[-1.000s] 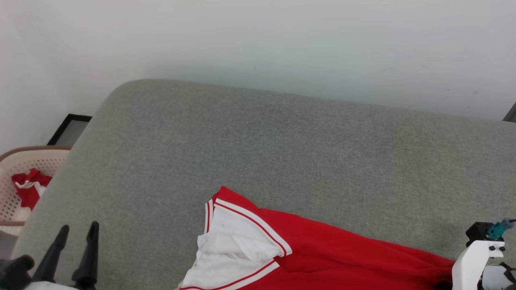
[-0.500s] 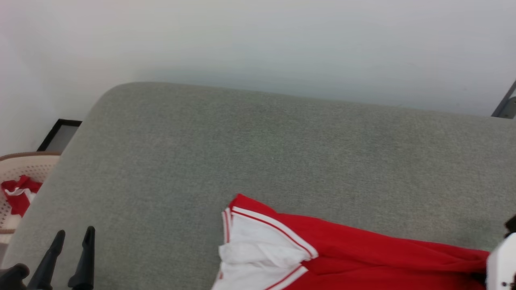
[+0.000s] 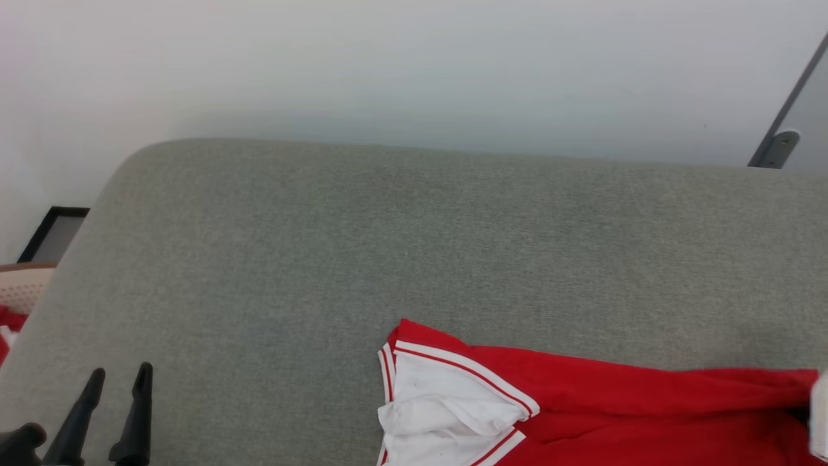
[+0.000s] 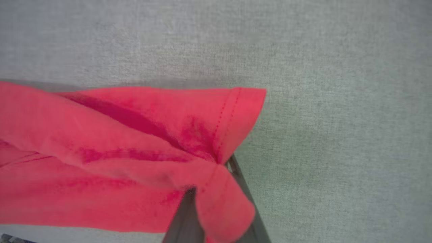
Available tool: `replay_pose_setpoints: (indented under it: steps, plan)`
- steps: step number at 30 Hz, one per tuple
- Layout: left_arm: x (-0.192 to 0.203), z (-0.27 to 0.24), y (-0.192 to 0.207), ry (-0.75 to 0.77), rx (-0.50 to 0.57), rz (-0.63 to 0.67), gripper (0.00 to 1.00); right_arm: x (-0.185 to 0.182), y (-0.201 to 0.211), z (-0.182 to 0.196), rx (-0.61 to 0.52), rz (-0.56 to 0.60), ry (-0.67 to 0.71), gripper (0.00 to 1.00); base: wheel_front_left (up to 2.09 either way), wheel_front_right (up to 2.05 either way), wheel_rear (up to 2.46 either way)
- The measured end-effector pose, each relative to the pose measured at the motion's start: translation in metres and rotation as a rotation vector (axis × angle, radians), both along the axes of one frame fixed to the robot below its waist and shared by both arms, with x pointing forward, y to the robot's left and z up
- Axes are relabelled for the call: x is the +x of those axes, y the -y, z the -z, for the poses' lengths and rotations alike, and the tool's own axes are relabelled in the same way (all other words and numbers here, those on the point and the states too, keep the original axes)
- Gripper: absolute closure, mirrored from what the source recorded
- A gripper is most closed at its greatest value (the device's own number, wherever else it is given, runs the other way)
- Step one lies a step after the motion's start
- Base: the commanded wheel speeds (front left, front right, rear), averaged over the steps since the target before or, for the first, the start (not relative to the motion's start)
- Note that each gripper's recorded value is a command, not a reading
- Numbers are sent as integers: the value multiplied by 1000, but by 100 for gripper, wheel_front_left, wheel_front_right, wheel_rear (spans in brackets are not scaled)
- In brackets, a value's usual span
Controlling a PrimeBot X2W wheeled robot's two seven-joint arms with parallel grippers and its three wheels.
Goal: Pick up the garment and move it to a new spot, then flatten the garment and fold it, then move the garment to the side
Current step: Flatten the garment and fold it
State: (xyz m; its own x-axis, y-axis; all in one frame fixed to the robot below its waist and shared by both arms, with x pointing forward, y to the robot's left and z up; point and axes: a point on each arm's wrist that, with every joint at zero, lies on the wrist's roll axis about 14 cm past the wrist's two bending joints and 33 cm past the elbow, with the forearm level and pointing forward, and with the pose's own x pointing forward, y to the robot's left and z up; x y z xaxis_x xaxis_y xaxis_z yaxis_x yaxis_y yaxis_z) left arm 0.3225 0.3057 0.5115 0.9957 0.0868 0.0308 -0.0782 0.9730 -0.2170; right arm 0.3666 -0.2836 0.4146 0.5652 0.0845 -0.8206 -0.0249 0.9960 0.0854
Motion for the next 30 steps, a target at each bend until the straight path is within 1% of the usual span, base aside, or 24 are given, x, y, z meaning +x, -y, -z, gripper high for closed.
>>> replay_pose_setpoints:
  steps: [3, 5, 9, 13, 18, 23, 26, 30]
  plan:
    - [2, -1, 3, 3, -2, 13, 0, 2, -20, -11, 61, -33, 33, 100, 0, 0, 0]
    - [1, -1, 4, 5, -1, 14, 0, -1, -40, -17, 112, -74, 45, 100, 0, 0, 0]
    - [-1, -4, 2, 13, -2, 11, 0, -5, -92, -36, 246, -172, 85, 100, 0, 0, 0]
    - [-6, -2, 1, 11, -7, 6, 0, -9, -144, -53, 335, -277, 114, 100, 0, 0, 0]
    - [-11, -2, 0, 9, -10, 0, 0, -15, -214, -64, 441, -401, 119, 100, 0, 0, 0]
    - [-14, -3, 0, 11, -8, -1, 0, -16, -270, -66, 491, -494, 123, 100, 0, 0, 0]
    - [-17, -4, -1, 13, -7, -6, 0, -18, -295, -60, 487, -545, 106, 100, 0, 0, 0]
    - [-20, -6, -3, 19, -5, -12, 0, -17, -318, -51, 468, -588, 102, 100, 0, 0, 0]
